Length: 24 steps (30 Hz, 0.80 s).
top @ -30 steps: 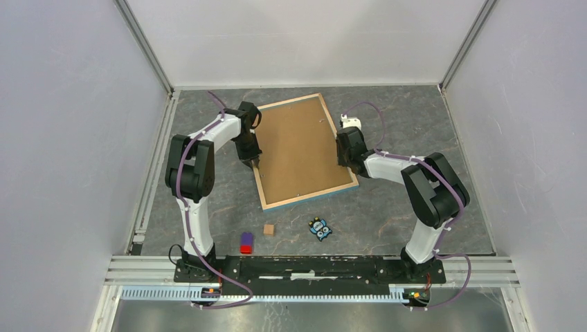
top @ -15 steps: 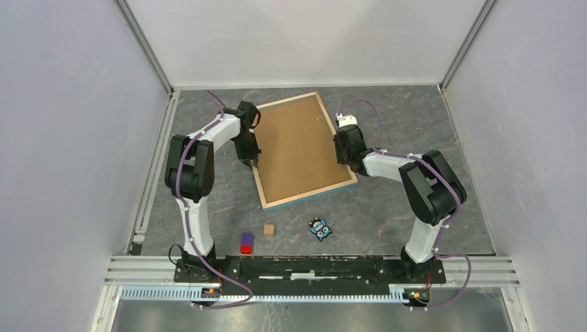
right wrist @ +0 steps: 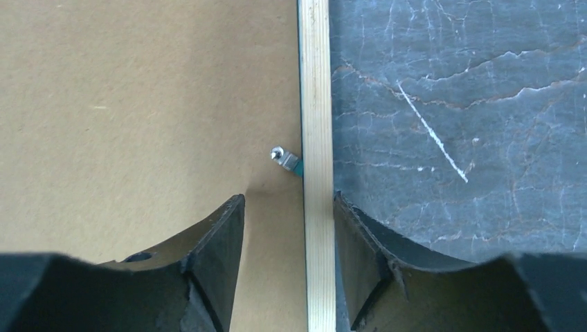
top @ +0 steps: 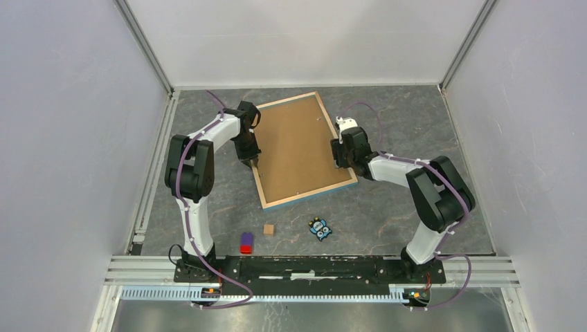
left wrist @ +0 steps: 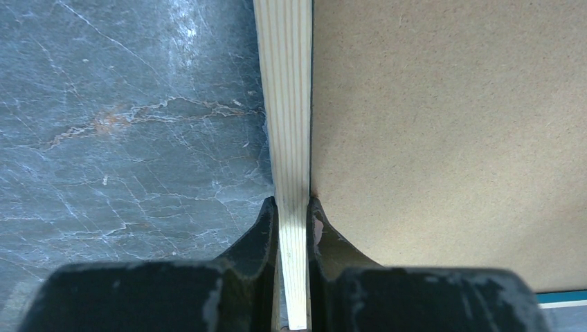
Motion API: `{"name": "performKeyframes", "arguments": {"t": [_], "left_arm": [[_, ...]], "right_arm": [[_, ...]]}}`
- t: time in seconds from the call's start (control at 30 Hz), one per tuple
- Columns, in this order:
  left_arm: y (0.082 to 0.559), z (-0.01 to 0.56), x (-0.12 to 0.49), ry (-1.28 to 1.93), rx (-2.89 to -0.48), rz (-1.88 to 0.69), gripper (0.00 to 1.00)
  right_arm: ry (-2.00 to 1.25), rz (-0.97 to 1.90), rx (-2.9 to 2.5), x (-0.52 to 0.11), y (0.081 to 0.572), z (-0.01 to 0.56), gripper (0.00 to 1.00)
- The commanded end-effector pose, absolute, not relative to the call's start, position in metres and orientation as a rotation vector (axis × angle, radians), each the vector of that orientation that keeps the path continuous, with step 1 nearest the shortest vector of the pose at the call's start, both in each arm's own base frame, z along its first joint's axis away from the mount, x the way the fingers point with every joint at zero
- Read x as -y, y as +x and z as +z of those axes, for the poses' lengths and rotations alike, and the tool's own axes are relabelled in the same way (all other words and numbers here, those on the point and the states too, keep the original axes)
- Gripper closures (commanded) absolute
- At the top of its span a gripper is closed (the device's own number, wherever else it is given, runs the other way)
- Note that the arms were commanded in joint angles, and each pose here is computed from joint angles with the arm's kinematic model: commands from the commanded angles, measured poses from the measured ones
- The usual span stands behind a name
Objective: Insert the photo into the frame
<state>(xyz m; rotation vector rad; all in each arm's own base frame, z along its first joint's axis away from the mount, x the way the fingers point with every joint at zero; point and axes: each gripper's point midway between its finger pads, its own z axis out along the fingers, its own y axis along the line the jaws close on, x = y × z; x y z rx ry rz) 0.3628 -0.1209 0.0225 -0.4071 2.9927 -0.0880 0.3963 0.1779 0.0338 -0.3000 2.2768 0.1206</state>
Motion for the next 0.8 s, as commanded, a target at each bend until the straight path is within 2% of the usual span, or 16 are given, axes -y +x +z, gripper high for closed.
{"name": "performKeyframes", "arguments": {"t": [0.0, 0.17, 0.43, 0.6, 0.77], "left_arm": [[0.358, 0.01, 0.114, -0.376, -3.011, -0.034, 0.98], [0.357, 0.009, 0.115, -0.38, -3.016, -0.036, 0.98], [0.355, 0.009, 0.117, -0.374, -3.011, -0.05, 0.98], [0.355, 0.009, 0.119, -0.374, -3.013, -0.058, 0.98], [0.355, 0.009, 0.119, -0.373, -3.015, -0.058, 0.98]], "right_arm": [[-0.269, 0.152, -2.192, -0.181, 0.4, 0.064, 0.43], [-0.223, 0.154, -2.2, -0.177, 0.411, 0.064, 0.44], [-0.232, 0.123, -2.233, -0.176, 0.417, 0.053, 0.64], [-0.225, 0.115, -2.228, -0.175, 0.42, 0.054, 0.71], [-0.233, 0.114, -2.242, -0.177, 0.421, 0.046, 0.72]]}}
